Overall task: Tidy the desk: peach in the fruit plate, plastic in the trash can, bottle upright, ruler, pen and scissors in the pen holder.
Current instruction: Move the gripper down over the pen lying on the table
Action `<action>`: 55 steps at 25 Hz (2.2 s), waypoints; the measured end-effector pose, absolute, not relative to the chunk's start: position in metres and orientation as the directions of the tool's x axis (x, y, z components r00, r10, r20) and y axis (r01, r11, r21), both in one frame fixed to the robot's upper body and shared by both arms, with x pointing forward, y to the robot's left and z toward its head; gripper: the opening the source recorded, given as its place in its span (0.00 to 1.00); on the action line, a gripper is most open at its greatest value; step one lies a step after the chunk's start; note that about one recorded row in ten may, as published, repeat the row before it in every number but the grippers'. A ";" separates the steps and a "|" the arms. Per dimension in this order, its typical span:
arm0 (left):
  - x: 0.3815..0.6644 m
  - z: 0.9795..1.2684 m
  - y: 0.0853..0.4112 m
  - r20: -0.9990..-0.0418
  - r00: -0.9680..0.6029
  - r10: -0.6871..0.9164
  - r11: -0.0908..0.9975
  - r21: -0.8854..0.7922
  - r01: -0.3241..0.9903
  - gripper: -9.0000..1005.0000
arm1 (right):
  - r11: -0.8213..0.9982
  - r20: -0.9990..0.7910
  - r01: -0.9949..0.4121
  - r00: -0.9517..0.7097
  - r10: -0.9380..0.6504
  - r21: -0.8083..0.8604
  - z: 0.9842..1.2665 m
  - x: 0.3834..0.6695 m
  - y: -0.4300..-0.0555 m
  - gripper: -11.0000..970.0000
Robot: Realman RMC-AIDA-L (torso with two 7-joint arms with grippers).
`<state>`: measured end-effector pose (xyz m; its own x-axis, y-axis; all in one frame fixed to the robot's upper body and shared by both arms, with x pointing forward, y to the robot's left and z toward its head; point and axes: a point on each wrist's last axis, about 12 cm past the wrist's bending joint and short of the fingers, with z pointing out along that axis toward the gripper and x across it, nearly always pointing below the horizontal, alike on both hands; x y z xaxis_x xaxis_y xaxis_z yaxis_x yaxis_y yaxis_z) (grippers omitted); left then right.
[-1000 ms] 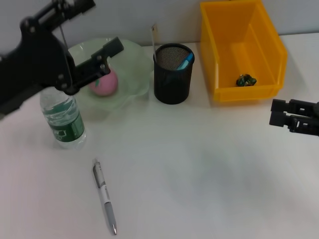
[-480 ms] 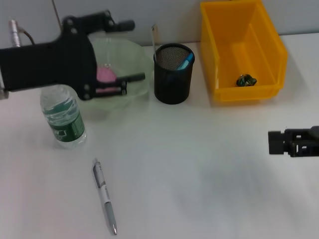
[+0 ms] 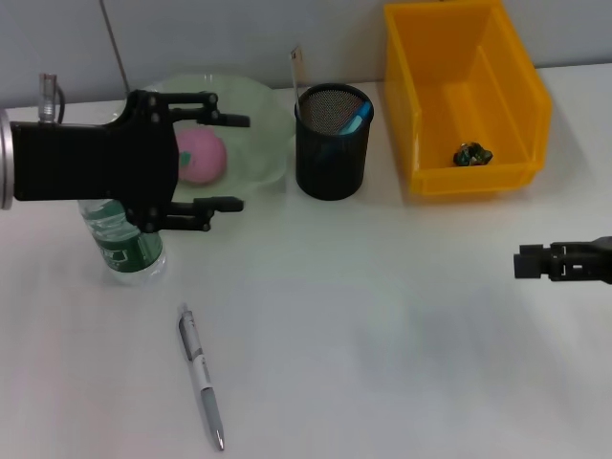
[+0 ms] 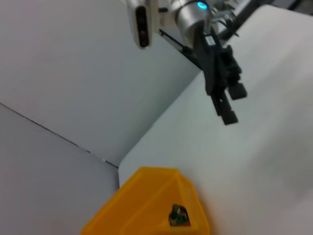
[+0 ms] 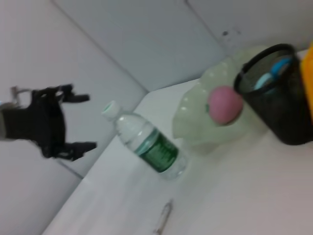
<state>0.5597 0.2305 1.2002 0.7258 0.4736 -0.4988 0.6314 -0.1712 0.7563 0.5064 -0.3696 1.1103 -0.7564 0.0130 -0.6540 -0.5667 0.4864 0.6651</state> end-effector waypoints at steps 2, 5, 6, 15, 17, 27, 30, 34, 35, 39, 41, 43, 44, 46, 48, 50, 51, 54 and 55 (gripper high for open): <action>0.558 1.202 0.233 -0.461 0.740 0.490 -0.201 0.766 0.610 0.73 | 0.492 -0.650 -0.558 -0.759 0.023 0.669 1.109 0.507 -0.370 0.77; 0.556 1.202 0.232 -0.383 0.763 0.521 -0.289 0.761 0.580 0.73 | 0.484 -0.636 -0.545 -0.771 0.033 0.685 1.108 0.509 -0.367 0.77; 0.556 1.202 0.232 -0.383 0.763 0.521 -0.289 0.761 0.580 0.73 | 0.484 -0.636 -0.545 -0.771 0.033 0.685 1.108 0.509 -0.367 0.77; 0.555 1.193 0.220 -0.202 0.787 0.583 -0.561 0.601 0.569 0.73 | 0.475 -0.616 -0.539 -0.788 0.008 0.696 1.110 0.522 -0.357 0.77; 0.555 1.190 0.218 -0.177 0.788 0.589 -0.588 0.576 0.569 0.73 | 0.476 -0.614 -0.539 -0.789 0.004 0.695 1.110 0.523 -0.356 0.77; 0.548 1.173 0.204 -0.033 0.842 0.538 -0.756 0.423 0.500 0.73 | 0.498 -0.621 -0.537 -0.784 0.002 0.681 1.110 0.528 -0.354 0.77; 0.544 1.169 0.200 0.010 0.868 0.496 -0.804 0.384 0.454 0.73 | 0.502 -0.620 -0.535 -0.784 0.004 0.680 1.110 0.531 -0.353 0.77; 0.542 1.171 0.196 0.018 0.885 0.465 -0.829 0.359 0.428 0.73 | 0.504 -0.620 -0.534 -0.785 0.005 0.680 1.109 0.531 -0.352 0.77; 0.541 1.172 0.194 0.018 0.891 0.453 -0.837 0.352 0.418 0.73 | 0.506 -0.620 -0.532 -0.785 0.006 0.679 1.109 0.531 -0.352 0.77; 0.539 1.175 0.188 0.032 0.911 0.411 -0.864 0.331 0.379 0.73 | 0.509 -0.619 -0.531 -0.785 0.006 0.678 1.108 0.531 -0.352 0.77; 0.538 1.175 0.180 0.043 0.928 0.369 -0.889 0.308 0.339 0.73 | 0.511 -0.619 -0.531 -0.785 0.003 0.676 1.108 0.531 -0.352 0.77; 0.539 1.175 0.176 0.041 0.936 0.349 -0.899 0.297 0.322 0.73 | 0.512 -0.619 -0.532 -0.785 0.000 0.675 1.108 0.532 -0.351 0.77; 0.539 1.174 0.173 0.037 0.940 0.340 -0.903 0.293 0.315 0.72 | 0.511 -0.619 -0.534 -0.785 -0.005 0.673 1.108 0.532 -0.351 0.77; 0.539 1.173 0.169 0.029 0.944 0.329 -0.907 0.287 0.307 0.70 | 0.512 -0.619 -0.538 -0.786 -0.015 0.670 1.108 0.533 -0.350 0.77; 0.539 1.171 0.165 0.023 0.947 0.320 -0.912 0.279 0.301 0.69 | 0.517 -0.616 -0.538 -0.787 -0.025 0.666 1.107 0.534 -0.349 0.77; 0.538 1.170 0.161 0.015 0.952 0.305 -0.917 0.272 0.290 0.68 | 0.528 -0.613 -0.537 -0.789 -0.041 0.657 1.105 0.535 -0.348 0.77; 0.538 1.170 0.161 0.015 0.952 0.305 -0.917 0.272 0.290 0.67 | 0.528 -0.613 -0.537 -0.789 -0.041 0.657 1.105 0.535 -0.348 0.77; 0.536 1.168 0.155 0.009 0.959 0.283 -0.926 0.263 0.271 0.66 | 0.535 -0.609 -0.536 -0.792 -0.051 0.653 1.103 0.535 -0.347 0.77; 0.535 1.166 0.153 0.003 0.963 0.270 -0.932 0.252 0.261 0.66 | 0.534 -0.608 -0.537 -0.792 -0.053 0.653 1.103 0.535 -0.347 0.77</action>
